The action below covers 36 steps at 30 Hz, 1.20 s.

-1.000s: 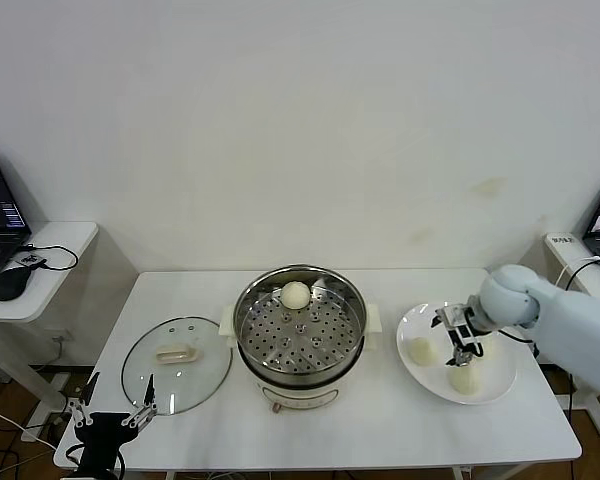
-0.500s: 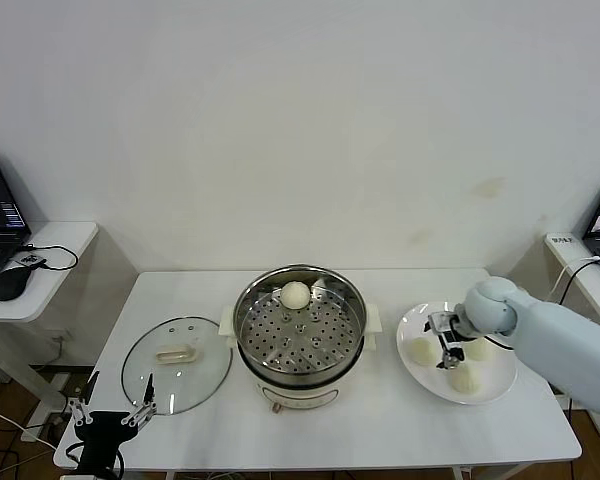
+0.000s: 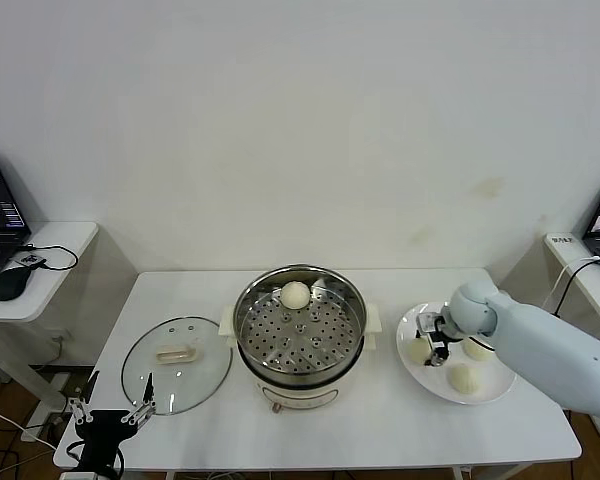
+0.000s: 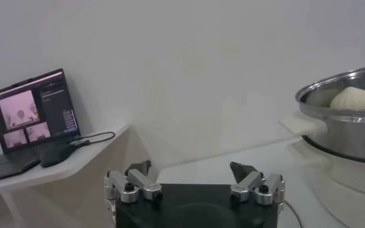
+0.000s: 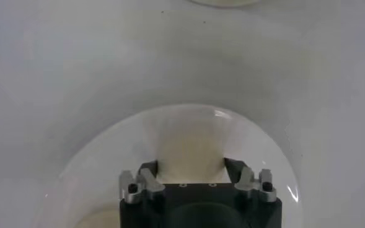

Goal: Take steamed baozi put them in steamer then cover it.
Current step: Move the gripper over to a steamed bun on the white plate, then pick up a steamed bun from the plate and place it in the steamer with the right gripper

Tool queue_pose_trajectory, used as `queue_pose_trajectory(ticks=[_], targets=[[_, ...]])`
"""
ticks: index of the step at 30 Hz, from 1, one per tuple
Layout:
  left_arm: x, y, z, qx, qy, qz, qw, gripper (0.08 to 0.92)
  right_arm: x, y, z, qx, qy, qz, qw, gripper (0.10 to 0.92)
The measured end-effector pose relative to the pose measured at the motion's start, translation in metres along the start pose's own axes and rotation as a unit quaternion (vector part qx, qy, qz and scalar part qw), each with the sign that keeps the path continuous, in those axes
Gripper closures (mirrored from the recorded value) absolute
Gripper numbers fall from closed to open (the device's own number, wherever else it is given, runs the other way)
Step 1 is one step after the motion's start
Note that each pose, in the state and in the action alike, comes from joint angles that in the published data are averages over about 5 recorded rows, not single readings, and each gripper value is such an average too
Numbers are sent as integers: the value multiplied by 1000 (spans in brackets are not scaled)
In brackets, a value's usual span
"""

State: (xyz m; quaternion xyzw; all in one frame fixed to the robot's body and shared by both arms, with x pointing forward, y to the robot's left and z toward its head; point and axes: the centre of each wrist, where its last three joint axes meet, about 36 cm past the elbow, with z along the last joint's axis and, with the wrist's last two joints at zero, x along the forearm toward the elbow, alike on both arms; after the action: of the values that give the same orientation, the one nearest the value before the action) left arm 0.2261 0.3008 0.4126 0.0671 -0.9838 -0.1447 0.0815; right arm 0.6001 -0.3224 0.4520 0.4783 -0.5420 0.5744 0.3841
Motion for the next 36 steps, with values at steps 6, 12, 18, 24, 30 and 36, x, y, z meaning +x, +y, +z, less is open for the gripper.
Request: queue_pose_trajectory(ticks=[6,12,18,24,30,36], targets=[[0,1,-1,-1,-1,1,1000,177,18,-8,2,1,-1,2,1000,530],[0,0,-4,-1,-4,3,1000,177,60,-27,4,4,-4,20,1000,522],[-1,0,-6,-2,-8,6,1000,177,117,-55,-7,12,-17,54,998,522],[-1,1,-9,-1,-13,6,1000,177,174,-81,-42,25,-49,86,995,522],[-3,2,-11,0,-16,5,1000,177,200,-92,-102,38,-97,88,991,516],[-4,5,-10,1,-15,1,1000,177,197,-95,-165,39,-129,70,988,507]])
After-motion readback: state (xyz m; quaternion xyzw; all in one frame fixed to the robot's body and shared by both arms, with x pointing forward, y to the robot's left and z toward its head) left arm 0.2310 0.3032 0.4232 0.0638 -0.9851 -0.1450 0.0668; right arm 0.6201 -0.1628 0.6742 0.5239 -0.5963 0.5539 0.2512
